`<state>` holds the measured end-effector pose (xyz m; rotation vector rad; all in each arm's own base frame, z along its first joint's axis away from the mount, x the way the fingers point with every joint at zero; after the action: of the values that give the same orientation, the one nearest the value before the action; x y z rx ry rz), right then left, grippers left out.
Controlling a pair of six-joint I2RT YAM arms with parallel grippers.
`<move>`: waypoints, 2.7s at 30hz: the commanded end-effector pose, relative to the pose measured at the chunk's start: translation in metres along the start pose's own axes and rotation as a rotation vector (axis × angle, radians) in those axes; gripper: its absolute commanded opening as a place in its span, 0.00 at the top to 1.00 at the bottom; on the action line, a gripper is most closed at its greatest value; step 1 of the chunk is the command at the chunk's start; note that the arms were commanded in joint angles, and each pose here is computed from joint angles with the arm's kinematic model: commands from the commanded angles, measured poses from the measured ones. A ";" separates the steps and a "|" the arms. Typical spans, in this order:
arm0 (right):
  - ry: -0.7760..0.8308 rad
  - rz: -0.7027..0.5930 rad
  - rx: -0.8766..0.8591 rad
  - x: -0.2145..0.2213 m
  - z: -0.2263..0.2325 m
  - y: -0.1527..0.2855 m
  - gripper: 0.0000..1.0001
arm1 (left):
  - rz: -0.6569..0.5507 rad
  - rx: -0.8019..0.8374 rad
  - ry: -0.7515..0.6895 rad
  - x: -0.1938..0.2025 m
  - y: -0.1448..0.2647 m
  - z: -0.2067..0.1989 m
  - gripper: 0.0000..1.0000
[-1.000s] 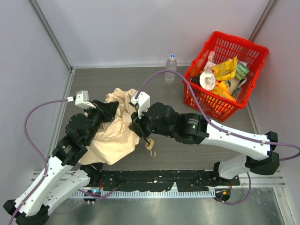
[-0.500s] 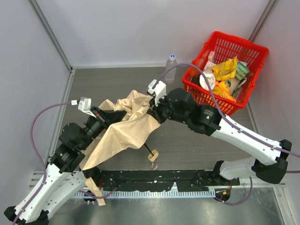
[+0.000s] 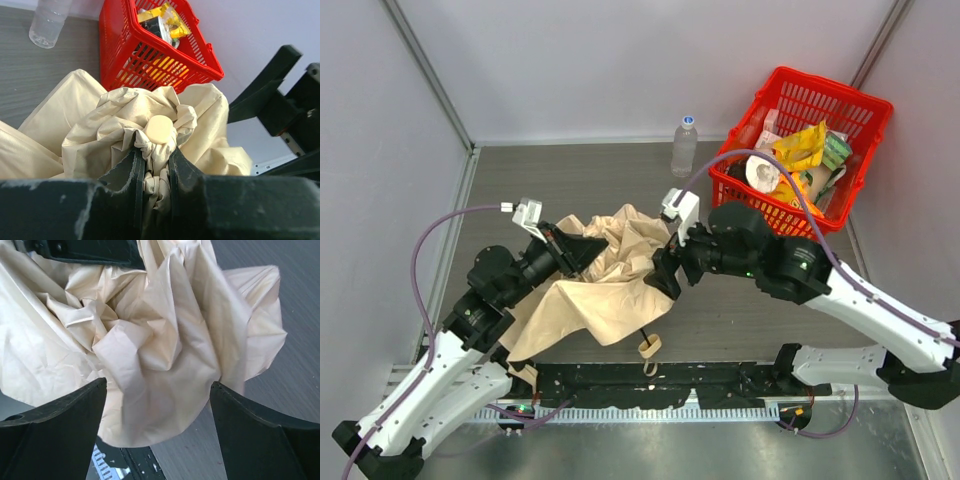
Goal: Put away the umbrella
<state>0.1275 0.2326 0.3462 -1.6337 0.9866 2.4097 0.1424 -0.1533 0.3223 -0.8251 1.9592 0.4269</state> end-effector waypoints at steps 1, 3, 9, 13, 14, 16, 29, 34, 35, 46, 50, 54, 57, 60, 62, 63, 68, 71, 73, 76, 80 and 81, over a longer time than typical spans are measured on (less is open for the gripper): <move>0.032 -0.083 -0.001 -0.010 0.000 0.022 0.11 | -0.094 0.139 -0.006 -0.026 0.004 -0.025 1.00; 0.051 -0.090 -0.025 -0.012 -0.002 0.019 0.08 | -0.082 0.187 -0.012 -0.025 0.005 -0.029 1.00; 0.066 -0.109 -0.158 -0.022 0.002 0.003 0.06 | -0.062 0.266 0.000 -0.026 0.007 -0.038 1.00; 0.059 -0.114 -0.172 -0.025 0.002 -0.013 0.05 | -0.068 0.350 0.025 -0.028 0.007 -0.047 1.00; 0.055 -0.099 -0.179 -0.023 0.001 -0.020 0.04 | -0.076 0.371 0.028 -0.029 0.008 -0.049 1.00; 0.048 -0.105 -0.196 -0.021 0.001 -0.030 0.04 | -0.093 0.399 0.045 -0.032 0.009 -0.053 1.00; -0.070 -0.243 -0.573 -0.031 0.036 -0.049 0.04 | -0.146 0.611 0.120 -0.033 0.006 -0.067 1.00; -0.105 -0.205 -0.465 -0.024 0.024 -0.065 0.09 | -0.184 0.676 0.102 -0.037 0.015 -0.073 1.00; -0.110 -0.190 -0.491 -0.023 0.026 -0.071 0.16 | -0.200 0.691 0.106 -0.037 0.017 -0.073 1.00; -0.164 -0.226 -0.684 -0.024 0.045 -0.077 0.78 | -0.264 0.751 0.054 -0.040 0.032 -0.079 1.00; -0.167 -0.224 -0.681 -0.018 0.047 -0.073 0.99 | -0.294 0.745 0.046 -0.044 0.038 -0.080 1.00; -0.156 -0.244 -0.590 -0.011 0.038 -0.067 0.99 | -0.284 0.651 -0.012 -0.047 0.042 -0.078 0.63; -0.142 -0.258 -0.492 -0.008 0.025 -0.058 0.99 | -0.331 0.450 -0.052 -0.058 0.052 -0.068 0.04; -0.102 -0.277 -0.290 -0.013 0.000 -0.053 0.99 | -0.357 0.131 -0.105 -0.072 0.070 -0.048 0.00; -0.057 -0.277 -0.139 -0.023 -0.016 -0.048 0.99 | -0.397 -0.066 -0.143 -0.080 0.086 -0.033 0.00; -0.046 -0.244 -0.090 -0.022 -0.021 -0.047 0.99 | -0.417 -0.170 -0.150 -0.084 0.095 -0.024 0.00; 0.105 -0.362 0.272 -0.093 -0.070 -0.020 0.99 | -0.434 -0.470 -0.177 -0.090 0.119 0.000 0.00; 0.203 -0.360 0.423 -0.132 -0.090 -0.027 0.99 | -0.406 -0.439 -0.174 -0.085 0.112 0.000 0.00; 0.308 -0.433 0.545 -0.174 -0.098 -0.018 0.99 | -0.379 -0.416 -0.167 -0.081 0.108 -0.001 0.03; 0.555 -0.456 0.644 -0.216 -0.108 -0.029 0.99 | -0.366 -0.382 -0.139 -0.074 0.107 -0.002 0.04; 0.854 -0.257 0.774 -0.202 -0.135 -0.091 0.99 | -0.347 -0.326 -0.103 -0.059 0.108 -0.001 0.05; 0.890 -0.178 0.824 -0.188 -0.140 -0.105 0.99 | -0.344 -0.326 -0.100 -0.055 0.110 0.000 0.05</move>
<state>0.3350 0.2801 0.4584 -2.0207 1.1631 1.2615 0.0929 -0.0551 0.3735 -1.3075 1.6022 0.6230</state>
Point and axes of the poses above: each gripper's point midway between its finger pads, its own y axis back along the fingers, its own z axis along the line the jaws close on, x = y × z, the point moved 8 cm from there along y, back along the fingers, and after that the axes turned 7 degrees about -y, right-handed, at the moved point
